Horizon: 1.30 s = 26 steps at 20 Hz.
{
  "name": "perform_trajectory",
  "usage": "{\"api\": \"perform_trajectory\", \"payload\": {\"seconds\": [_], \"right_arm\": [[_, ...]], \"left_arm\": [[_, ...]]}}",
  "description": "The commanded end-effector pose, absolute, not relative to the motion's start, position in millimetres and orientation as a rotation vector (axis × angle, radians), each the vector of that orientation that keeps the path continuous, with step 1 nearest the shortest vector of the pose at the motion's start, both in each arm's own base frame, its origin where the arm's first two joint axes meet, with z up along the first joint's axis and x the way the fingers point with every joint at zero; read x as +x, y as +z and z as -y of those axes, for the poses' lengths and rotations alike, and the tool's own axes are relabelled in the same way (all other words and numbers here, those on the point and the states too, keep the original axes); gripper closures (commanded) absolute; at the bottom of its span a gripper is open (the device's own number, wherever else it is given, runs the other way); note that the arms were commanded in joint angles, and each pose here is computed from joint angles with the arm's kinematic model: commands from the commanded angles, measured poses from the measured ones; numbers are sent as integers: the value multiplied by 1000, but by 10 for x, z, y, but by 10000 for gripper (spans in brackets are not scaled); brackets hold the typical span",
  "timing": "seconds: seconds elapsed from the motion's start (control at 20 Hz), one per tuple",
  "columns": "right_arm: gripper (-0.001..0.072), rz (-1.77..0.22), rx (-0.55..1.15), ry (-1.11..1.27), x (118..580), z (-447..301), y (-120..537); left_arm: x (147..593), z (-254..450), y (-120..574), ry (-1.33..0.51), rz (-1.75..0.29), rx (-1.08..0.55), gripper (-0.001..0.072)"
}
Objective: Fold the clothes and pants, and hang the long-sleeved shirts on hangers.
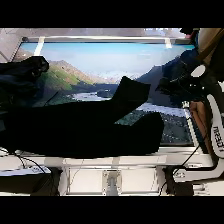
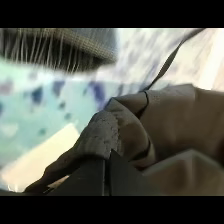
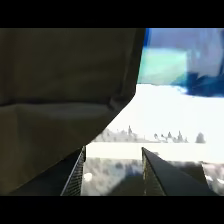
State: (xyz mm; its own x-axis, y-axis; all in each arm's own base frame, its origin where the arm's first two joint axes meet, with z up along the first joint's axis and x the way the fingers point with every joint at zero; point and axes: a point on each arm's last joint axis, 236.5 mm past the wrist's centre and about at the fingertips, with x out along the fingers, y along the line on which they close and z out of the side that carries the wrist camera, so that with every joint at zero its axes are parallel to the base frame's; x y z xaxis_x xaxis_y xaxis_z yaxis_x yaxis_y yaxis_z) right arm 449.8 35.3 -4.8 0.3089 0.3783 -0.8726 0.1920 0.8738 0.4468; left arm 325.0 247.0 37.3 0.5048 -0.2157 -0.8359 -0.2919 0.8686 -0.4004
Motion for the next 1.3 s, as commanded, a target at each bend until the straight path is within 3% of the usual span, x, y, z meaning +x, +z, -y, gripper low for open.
{"api": "perform_trajectory", "payload": {"seconds": [0.0, 0.65, 1.25], "right_arm": [[320, -1257, 655, 152, 4729, -387, -405], [334, -1139, 684, 183, 5470, -259, -852], [345, -1226, 763, 222, 5373, -476, -1141]], "left_arm": [[3435, -2464, 759, 60, -920, -533, 693], [3468, -2525, 800, 152, -894, -655, 693], [3498, -2589, 813, 172, -872, -645, 693]]}}
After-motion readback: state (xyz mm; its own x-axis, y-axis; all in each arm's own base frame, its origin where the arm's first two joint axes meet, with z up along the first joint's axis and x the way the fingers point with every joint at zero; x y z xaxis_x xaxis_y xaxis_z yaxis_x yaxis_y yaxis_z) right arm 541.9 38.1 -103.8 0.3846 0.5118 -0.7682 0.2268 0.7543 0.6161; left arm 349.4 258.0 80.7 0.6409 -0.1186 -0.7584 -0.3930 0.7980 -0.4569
